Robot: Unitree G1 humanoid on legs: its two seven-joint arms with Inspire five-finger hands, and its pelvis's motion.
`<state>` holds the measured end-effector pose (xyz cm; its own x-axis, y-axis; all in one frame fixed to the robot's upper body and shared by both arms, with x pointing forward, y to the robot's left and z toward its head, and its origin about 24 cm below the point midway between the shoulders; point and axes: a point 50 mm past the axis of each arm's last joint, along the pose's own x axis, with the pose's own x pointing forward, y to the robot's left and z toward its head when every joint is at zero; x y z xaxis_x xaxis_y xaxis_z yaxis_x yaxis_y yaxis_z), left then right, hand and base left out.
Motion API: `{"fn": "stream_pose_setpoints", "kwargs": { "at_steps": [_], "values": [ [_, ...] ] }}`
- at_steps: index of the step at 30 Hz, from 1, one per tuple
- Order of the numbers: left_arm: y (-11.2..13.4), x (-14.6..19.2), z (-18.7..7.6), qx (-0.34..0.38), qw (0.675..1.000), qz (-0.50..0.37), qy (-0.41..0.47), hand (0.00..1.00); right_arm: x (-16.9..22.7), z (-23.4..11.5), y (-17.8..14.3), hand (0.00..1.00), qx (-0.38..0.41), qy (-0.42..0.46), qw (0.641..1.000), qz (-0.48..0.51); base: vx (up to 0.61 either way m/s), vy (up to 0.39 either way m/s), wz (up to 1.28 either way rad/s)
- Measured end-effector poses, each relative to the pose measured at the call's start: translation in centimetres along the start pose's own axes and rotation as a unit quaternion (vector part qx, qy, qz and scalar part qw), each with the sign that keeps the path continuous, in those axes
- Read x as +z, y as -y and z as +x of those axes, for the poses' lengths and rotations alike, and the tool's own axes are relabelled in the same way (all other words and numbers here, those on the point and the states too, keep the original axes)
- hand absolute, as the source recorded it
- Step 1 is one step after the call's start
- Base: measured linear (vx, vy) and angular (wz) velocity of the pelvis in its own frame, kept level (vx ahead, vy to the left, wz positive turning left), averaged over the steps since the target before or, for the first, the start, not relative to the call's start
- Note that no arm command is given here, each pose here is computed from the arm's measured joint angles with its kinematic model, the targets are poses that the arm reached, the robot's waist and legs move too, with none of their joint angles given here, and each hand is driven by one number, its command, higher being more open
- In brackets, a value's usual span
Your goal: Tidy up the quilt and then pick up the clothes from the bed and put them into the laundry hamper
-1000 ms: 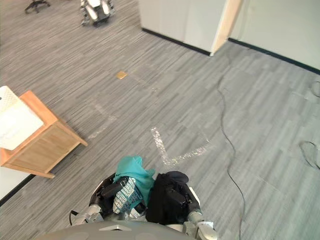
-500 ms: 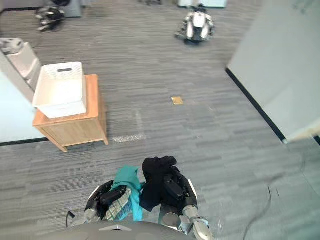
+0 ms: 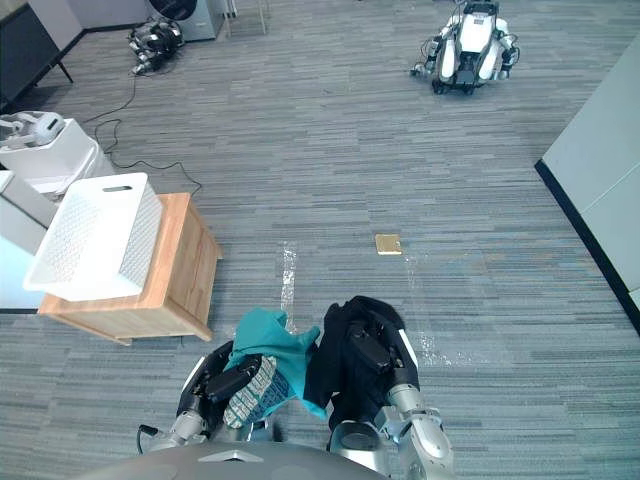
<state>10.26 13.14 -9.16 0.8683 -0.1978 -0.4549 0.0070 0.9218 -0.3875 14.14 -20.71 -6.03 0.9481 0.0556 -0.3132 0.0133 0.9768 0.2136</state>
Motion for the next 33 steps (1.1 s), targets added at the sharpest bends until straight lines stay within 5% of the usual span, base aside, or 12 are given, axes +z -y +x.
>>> {"fn": "stream_pose_setpoints", "kwargs": {
  "at_steps": [11, 23, 27, 33],
  "values": [
    [-2.3, 0.3, 0.1, 0.028, 0.998, 0.051, -0.014, 0.0, -2.5, -0.8, -1.7, 0.0, 0.029, -0.046, 0.998, 0.028, 0.62, 0.027, 0.2],
    [-5.5, 3.0, -0.7, 0.082, 0.992, 0.081, -0.042, 0.0, -3.1, -4.3, -3.6, 0.0, 0.078, -0.045, 0.995, 0.041, 0.46, -0.254, 1.68],
    [-3.5, 0.2, -1.7, 0.08, 0.994, 0.024, -0.066, 0.0, -1.6, -3.8, -3.6, 0.0, 0.107, -0.02, 0.994, 0.01, 0.37, -0.337, 1.02],
    [-1.9, 1.8, -1.1, 0.038, 0.999, 0.015, -0.012, 0.0, 1.0, -3.0, -4.8, 0.0, 0.113, 0.036, 0.993, 0.0, 0.17, -0.139, 1.19]
  ]
}}
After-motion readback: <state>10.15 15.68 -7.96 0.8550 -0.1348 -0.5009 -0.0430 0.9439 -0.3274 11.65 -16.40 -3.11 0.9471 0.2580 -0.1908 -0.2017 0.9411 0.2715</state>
